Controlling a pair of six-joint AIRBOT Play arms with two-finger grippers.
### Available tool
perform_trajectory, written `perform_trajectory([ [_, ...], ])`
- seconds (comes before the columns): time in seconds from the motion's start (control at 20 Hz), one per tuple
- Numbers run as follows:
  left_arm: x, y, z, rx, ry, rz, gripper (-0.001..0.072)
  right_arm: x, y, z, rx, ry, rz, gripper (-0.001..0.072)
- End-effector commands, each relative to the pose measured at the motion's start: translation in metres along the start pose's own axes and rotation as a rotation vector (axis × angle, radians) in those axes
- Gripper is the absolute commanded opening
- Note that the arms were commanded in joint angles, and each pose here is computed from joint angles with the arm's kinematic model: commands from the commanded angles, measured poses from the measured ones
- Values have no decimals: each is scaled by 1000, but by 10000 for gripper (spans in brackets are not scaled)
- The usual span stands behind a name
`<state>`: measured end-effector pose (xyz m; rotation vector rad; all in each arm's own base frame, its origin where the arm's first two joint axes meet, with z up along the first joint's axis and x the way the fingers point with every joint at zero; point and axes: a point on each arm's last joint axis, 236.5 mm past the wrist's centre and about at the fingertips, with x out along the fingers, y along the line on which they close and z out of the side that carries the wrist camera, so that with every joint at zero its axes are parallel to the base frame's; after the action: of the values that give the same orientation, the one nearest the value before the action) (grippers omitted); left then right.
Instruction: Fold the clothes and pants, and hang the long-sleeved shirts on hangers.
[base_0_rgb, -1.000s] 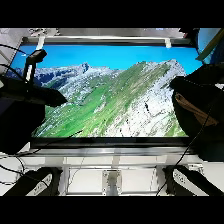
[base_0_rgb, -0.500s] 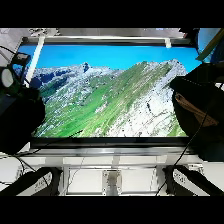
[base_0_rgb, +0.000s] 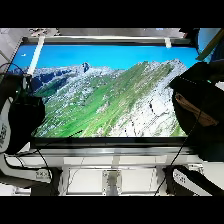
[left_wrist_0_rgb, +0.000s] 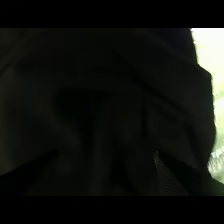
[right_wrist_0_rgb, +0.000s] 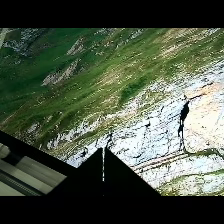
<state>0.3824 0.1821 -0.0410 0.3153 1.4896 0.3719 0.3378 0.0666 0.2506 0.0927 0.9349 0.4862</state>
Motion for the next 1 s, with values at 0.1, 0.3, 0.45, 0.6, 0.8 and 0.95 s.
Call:
perform_trajectory([
  [0.1, 52, -14, 2, 3, 49, -16, 708, 17, -10, 2, 52, 26, 10, 18],
  [0.3, 59, -17, 6, 30, 41, -20, 322, 25, -17, 6, 64, 22, 10, 18],
  [0.45, 42, -14, 11, 38, 32, -10, 6, 27, -19, 9, 67, 16, 8, 18],
  [0.6, -21, -5, 41, 16, -78, 14, 7, 27, -19, 10, 66, 13, 6, 18],
  [0.8, -171, -45, 77, 0, -422, -125, 7, 27, -17, 0, 65, 55, 16, 19],
  [0.95, -280, -141, 68, 51, -639, -474, 7, 25, -20, -16, 56, 123, 1, 18],
])
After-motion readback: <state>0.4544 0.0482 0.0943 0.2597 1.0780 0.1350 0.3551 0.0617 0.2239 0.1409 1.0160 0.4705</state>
